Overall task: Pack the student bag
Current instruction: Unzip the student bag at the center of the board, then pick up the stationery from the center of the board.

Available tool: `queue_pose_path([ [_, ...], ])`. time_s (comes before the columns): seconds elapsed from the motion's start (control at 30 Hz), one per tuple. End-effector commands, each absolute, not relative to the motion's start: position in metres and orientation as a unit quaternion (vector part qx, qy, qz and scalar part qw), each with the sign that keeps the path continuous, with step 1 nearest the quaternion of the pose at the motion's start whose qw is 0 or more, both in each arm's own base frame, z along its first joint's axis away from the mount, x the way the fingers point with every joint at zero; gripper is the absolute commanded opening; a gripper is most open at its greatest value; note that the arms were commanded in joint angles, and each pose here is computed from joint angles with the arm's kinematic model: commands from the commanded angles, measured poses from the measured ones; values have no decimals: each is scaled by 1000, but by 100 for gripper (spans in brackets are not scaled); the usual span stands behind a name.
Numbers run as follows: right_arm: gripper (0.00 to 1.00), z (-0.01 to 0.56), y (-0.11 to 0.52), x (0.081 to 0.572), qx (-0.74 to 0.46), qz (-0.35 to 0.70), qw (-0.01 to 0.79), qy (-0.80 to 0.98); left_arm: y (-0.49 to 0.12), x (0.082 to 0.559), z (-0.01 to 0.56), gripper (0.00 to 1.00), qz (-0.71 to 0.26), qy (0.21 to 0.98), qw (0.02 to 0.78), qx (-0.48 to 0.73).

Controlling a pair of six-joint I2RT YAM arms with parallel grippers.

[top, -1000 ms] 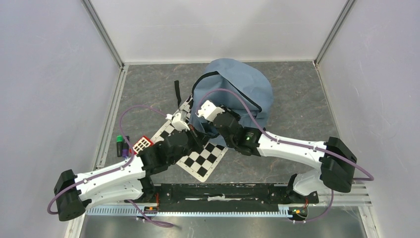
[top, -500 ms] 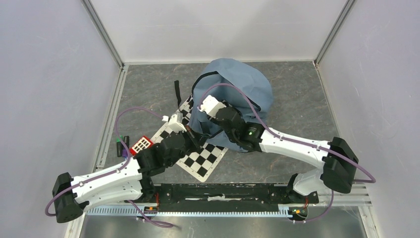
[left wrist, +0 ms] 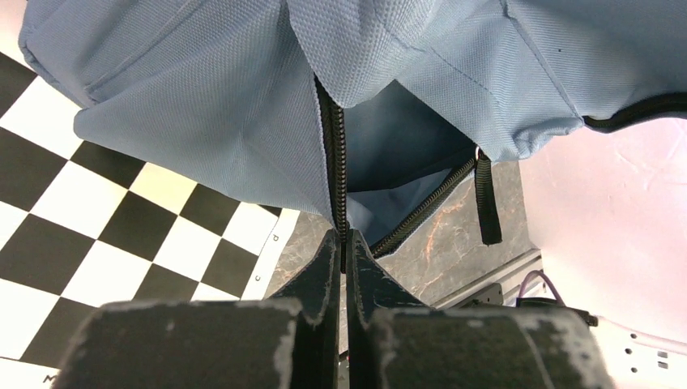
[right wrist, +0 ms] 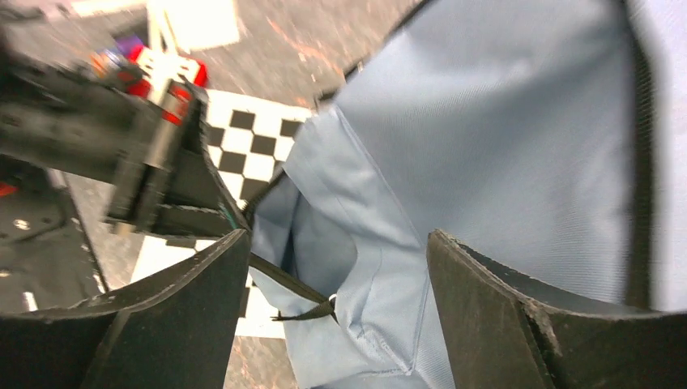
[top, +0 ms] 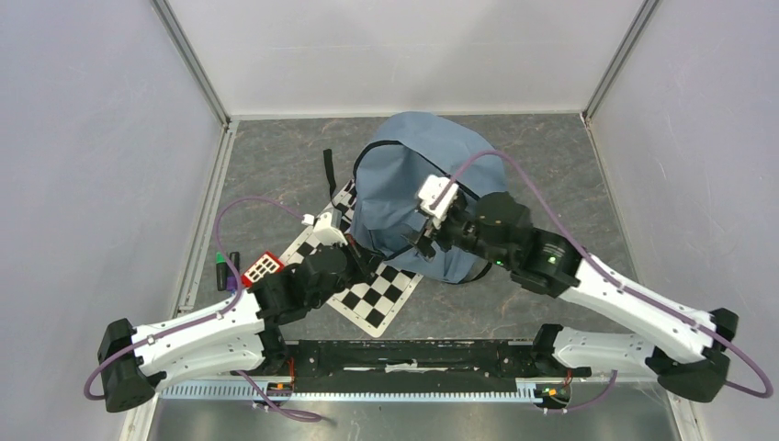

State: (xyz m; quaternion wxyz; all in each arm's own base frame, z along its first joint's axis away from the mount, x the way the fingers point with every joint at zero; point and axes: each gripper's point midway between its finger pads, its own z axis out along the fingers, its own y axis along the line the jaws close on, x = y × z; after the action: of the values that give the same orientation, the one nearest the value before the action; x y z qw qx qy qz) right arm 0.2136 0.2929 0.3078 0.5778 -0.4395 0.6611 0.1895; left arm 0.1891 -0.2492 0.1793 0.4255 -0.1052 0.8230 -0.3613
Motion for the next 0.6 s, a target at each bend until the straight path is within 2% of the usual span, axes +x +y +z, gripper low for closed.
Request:
queue_pose_path([
  [0.0, 89, 395, 294, 171, -446, 301, 621, 570, -234, 196, 180, 5, -310, 834, 448, -85],
  [0.1, 98, 438, 278, 163, -432, 302, 670, 523, -233, 198, 184, 7, -301, 837, 452, -73],
  [0.23, 98, 466, 244, 194, -374, 205, 720, 548, -232, 197, 186, 9, -298, 839, 451, -66],
  [0.37, 98, 452, 212, 242, -316, 49, 729, 606, -234, 195, 184, 9, -302, 840, 446, -65],
  [0.47, 97, 429, 212, 260, -326, -19, 708, 626, -235, 195, 183, 11, -301, 842, 444, -60],
  [0.57, 90, 407, 220, 268, -342, -40, 690, 637, -233, 197, 185, 25, -295, 843, 446, -52],
])
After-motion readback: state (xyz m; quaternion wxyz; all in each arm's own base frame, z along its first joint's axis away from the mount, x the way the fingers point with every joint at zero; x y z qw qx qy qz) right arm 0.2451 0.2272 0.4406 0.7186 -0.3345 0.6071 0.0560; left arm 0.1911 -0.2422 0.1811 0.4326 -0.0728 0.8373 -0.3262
